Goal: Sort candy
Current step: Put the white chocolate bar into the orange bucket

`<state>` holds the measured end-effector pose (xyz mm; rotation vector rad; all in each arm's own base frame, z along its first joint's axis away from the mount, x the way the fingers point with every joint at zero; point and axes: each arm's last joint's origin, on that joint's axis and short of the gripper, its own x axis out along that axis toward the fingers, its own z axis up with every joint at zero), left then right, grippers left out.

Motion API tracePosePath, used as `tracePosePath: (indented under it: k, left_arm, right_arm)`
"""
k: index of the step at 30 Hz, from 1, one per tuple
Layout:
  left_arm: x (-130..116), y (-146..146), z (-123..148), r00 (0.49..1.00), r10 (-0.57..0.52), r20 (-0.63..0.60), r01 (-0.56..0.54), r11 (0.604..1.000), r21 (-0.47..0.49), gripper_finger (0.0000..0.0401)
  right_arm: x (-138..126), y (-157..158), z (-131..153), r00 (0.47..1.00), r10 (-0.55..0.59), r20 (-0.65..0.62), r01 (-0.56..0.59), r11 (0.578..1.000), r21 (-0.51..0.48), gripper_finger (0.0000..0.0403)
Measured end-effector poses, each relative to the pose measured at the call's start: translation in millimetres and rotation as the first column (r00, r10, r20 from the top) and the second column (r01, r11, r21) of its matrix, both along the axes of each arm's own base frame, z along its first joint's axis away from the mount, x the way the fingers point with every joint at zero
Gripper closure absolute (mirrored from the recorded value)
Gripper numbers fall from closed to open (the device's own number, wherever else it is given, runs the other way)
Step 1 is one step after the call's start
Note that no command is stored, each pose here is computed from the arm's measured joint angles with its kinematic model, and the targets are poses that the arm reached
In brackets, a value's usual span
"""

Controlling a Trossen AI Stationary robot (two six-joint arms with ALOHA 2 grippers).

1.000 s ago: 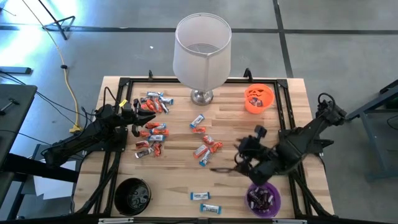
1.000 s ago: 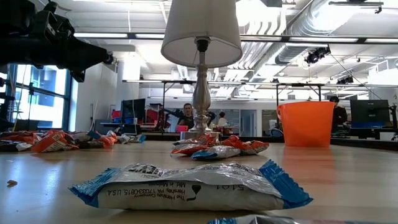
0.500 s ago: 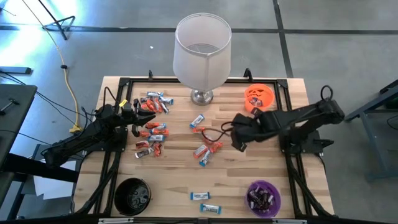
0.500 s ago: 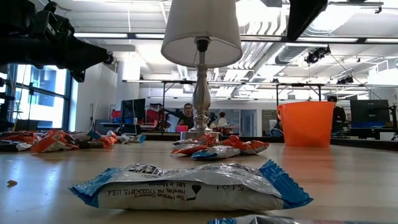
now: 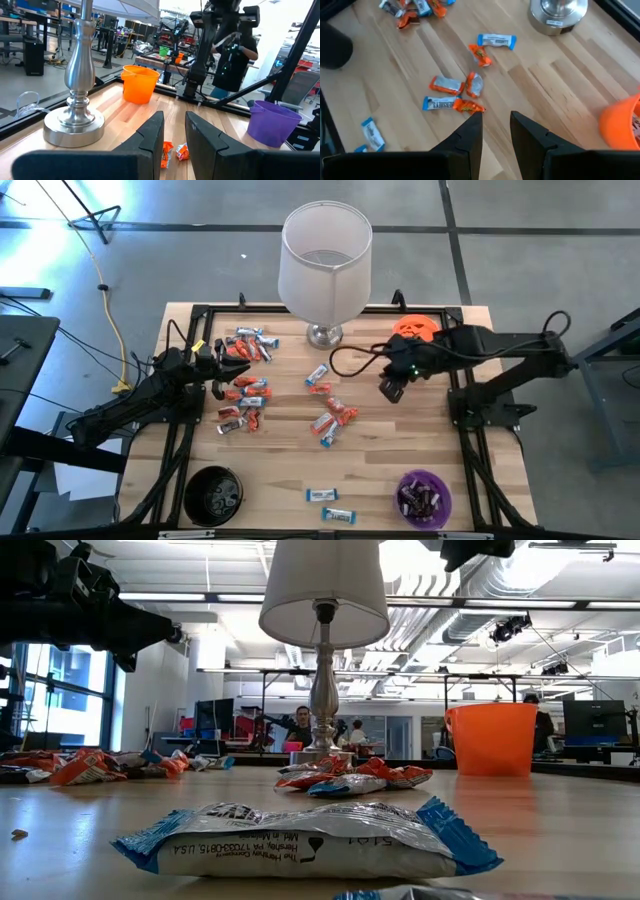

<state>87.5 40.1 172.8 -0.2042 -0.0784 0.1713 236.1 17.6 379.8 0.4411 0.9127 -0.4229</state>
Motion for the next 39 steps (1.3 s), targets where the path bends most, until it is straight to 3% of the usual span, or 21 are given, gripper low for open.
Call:
tracePosePath:
  k: [7,18,27,33,39]
  left_arm:
    - [0.0,0.0,0.1,1.0,0.0,0.001,0.0,1.0,0.0,0.0337]
    - [0.0,0.0,0.0,1.0,0.0,0.0,0.0,1.0,0.0,0.0337]
    - [0.0,0.0,0.0,1.0,0.0,0.0,0.0,1.0,0.0,0.0337]
    - [0.0,0.0,0.1,1.0,0.0,0.0,0.0,1.0,0.0,0.0337]
    - [0.0,0.0,0.0,1.0,0.0,0.0,0.0,1.0,0.0,0.0337]
  right_arm:
    - [-6.0,11.5,-6.5,0.996,-0.028,-0.083,0.028,1.0,0.001,0.0308]
    - [-25.8,-0.1,-12.9,0.956,-0.102,-0.274,0.089,0.994,-0.058,0.0308]
    - [-25.8,-8.3,-13.2,0.95,-0.054,-0.306,0.02,0.994,-0.112,0.0308]
    - [3.2,-5.4,-24.0,0.962,0.0,-0.274,-0.046,0.986,-0.162,0.0308]
    - [52.3,21.7,-62.0,0.951,0.06,-0.304,-0.112,0.981,-0.159,0.0308]
